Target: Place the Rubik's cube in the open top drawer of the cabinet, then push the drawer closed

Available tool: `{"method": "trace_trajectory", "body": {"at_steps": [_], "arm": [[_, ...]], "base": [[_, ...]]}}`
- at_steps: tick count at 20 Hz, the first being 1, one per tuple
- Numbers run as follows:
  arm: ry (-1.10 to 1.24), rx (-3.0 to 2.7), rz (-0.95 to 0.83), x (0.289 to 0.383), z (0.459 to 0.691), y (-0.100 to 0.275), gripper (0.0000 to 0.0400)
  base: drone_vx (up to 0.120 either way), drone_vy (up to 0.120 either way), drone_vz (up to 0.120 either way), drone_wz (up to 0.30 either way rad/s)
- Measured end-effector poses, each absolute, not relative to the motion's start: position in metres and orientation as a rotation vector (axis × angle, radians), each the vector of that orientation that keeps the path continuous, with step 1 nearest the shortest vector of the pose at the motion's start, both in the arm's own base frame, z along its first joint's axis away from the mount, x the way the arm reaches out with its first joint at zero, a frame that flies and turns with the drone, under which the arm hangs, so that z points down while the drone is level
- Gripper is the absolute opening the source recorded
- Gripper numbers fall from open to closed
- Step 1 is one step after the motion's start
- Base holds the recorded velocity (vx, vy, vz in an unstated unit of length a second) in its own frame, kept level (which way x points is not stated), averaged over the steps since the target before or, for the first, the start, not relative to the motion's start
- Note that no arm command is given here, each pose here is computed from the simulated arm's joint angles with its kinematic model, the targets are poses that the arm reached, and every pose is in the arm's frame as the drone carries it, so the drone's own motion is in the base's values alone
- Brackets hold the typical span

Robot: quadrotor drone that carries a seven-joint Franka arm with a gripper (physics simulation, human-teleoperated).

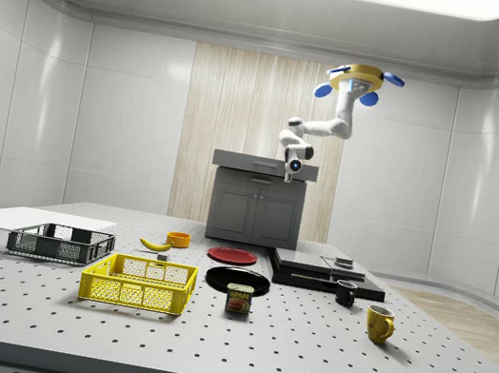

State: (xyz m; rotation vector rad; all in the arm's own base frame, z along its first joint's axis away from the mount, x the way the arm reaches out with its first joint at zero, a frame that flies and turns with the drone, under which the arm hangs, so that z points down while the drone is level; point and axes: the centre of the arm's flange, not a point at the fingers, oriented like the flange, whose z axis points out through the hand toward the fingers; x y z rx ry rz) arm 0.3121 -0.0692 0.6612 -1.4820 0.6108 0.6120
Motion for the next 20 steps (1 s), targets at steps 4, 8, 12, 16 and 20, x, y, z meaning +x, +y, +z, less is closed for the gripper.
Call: {"method": "trace_trajectory", "body": {"at_steps": [4, 8, 12, 16, 20], "arm": [[0.611, -1.482, 0.612, 0.3121, 0.661, -0.049, 0.0106], [0.645, -1.473, 0.647, 0.2983, 0.665, -0.031, 0.0106], [0.629, -1.477, 0.631, 0.3032, 0.664, -0.009, 0.0105], [0.641, -1.473, 0.645, 0.2938, 0.667, 0.009, 0.0105], [0.626, -1.478, 0.629, 0.3011, 0.665, 0.032, 0.0105]], "base": [[0.000, 0.000, 0.000, 0.000], [0.000, 0.000, 0.000, 0.000], [0.000, 0.000, 0.000, 0.000], [0.000, 0.000, 0.000, 0.000], [0.000, 0.000, 0.000, 0.000]]}}
